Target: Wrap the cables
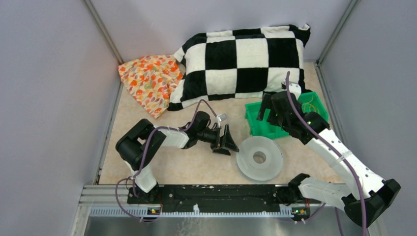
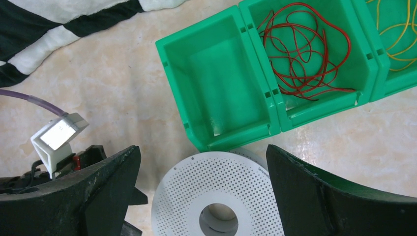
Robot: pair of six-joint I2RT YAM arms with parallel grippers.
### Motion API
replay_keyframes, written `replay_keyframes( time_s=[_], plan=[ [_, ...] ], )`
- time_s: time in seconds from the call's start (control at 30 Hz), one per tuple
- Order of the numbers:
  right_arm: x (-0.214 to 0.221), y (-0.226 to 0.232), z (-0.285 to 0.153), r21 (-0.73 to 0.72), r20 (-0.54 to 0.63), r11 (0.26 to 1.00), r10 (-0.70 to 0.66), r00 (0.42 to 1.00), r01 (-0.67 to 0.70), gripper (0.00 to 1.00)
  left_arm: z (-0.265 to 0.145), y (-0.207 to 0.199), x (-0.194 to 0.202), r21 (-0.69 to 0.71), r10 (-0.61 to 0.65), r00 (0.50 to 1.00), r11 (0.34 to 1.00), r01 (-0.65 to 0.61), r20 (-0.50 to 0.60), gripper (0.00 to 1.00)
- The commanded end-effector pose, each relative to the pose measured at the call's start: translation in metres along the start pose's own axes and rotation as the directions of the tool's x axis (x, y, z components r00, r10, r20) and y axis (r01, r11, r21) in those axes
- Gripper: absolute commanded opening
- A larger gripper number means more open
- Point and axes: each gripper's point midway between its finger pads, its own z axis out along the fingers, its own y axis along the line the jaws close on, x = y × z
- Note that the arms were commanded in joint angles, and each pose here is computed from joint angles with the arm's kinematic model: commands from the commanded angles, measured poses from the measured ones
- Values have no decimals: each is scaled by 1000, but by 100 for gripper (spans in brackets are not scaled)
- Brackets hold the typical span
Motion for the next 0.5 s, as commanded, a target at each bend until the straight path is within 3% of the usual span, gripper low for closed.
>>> replay_keyframes(
  time_s=[0.0,0.47],
  plan=[
    [-10,3,-4,-18,29,999,32,999,-32,99,14,-27,-4,126,64,998,990,-63,-8,95],
    [-16,4,-15,-35,30,999,36,999,-35,99,38,-44,-9,266,-9,1000,964,2,26,52]
  ],
)
